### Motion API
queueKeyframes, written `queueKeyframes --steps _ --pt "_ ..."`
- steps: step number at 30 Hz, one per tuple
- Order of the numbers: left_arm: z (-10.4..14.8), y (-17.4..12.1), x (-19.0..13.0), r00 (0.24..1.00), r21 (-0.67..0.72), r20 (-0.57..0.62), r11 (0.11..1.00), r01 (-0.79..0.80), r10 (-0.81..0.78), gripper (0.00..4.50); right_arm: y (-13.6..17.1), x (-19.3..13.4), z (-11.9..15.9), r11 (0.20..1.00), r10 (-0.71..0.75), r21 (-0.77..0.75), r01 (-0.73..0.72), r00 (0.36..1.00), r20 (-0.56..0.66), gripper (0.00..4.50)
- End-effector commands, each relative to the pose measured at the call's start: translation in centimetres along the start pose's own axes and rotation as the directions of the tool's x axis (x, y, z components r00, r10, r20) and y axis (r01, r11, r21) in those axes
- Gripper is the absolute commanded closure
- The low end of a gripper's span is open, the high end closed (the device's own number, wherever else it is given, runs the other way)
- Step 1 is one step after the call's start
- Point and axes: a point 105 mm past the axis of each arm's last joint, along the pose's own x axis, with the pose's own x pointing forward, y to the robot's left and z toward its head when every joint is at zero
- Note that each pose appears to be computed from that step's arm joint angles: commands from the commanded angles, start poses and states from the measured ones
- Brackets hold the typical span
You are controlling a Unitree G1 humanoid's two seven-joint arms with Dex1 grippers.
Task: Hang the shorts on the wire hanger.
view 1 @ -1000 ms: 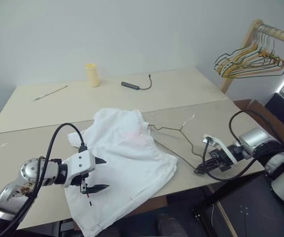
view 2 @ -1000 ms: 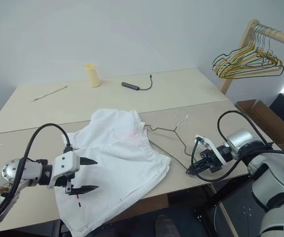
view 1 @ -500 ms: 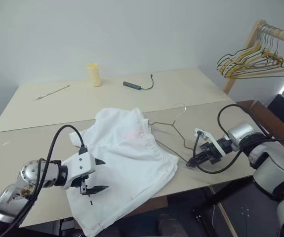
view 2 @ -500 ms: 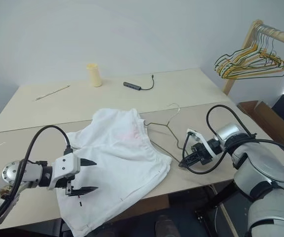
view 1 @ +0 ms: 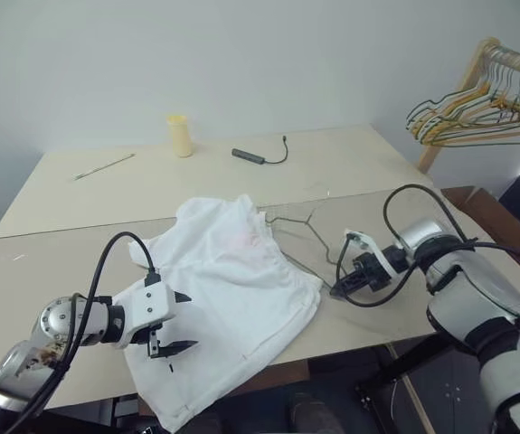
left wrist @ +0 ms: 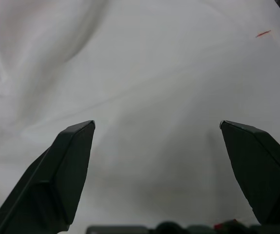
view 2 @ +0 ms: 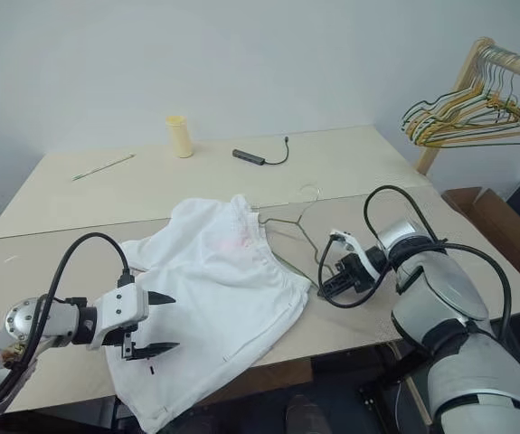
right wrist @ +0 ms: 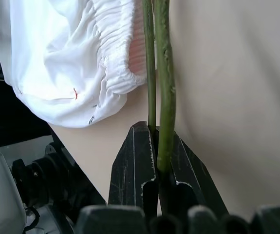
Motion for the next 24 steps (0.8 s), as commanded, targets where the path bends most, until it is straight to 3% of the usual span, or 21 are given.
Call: queueKeyframes --steps 1,7,12,15,18,20,24 --pt "0.7 0.1 0.0 1.000 0.036 0.019 0.999 -0.011 0.011 0.02 1.7 -1.9 2.9 0.987 0.048 -0.155 -0.034 0.995 0.084 4.50" --pt "0.9 0.6 0.4 0.999 0.050 0.029 0.998 -0.029 0.028 0.02 2.2 -1.6 3.7 0.954 0.070 -0.297 -0.040 0.993 0.090 4.50" --pt "3.0 3.3 -0.3 0.981 0.032 0.148 0.990 -0.135 0.129 0.02 2.4 -0.8 3.7 0.896 0.097 -0.441 -0.055 0.993 0.074 4.50" --pt "6.0 6.2 -2.4 0.923 0.000 0.307 0.970 -0.242 0.231 0.02 2.7 -0.5 3.6 0.854 0.127 -0.517 -0.068 0.989 0.081 4.50" --pt "9.2 10.4 -6.5 0.816 -0.051 0.455 0.925 -0.377 0.358 0.02 3.4 -0.4 3.2 0.791 0.160 -0.607 -0.079 0.984 0.081 4.50" --pt "10.5 12.5 -9.1 0.777 -0.041 0.492 0.902 -0.430 0.393 0.02 4.2 -0.2 3.1 0.761 0.186 -0.643 -0.092 0.979 0.080 4.50" --pt "11.6 14.9 -12.3 0.768 0.011 0.499 0.883 -0.469 0.401 0.02 5.4 0.6 2.5 0.698 0.189 -0.710 -0.096 0.980 0.054 4.50"
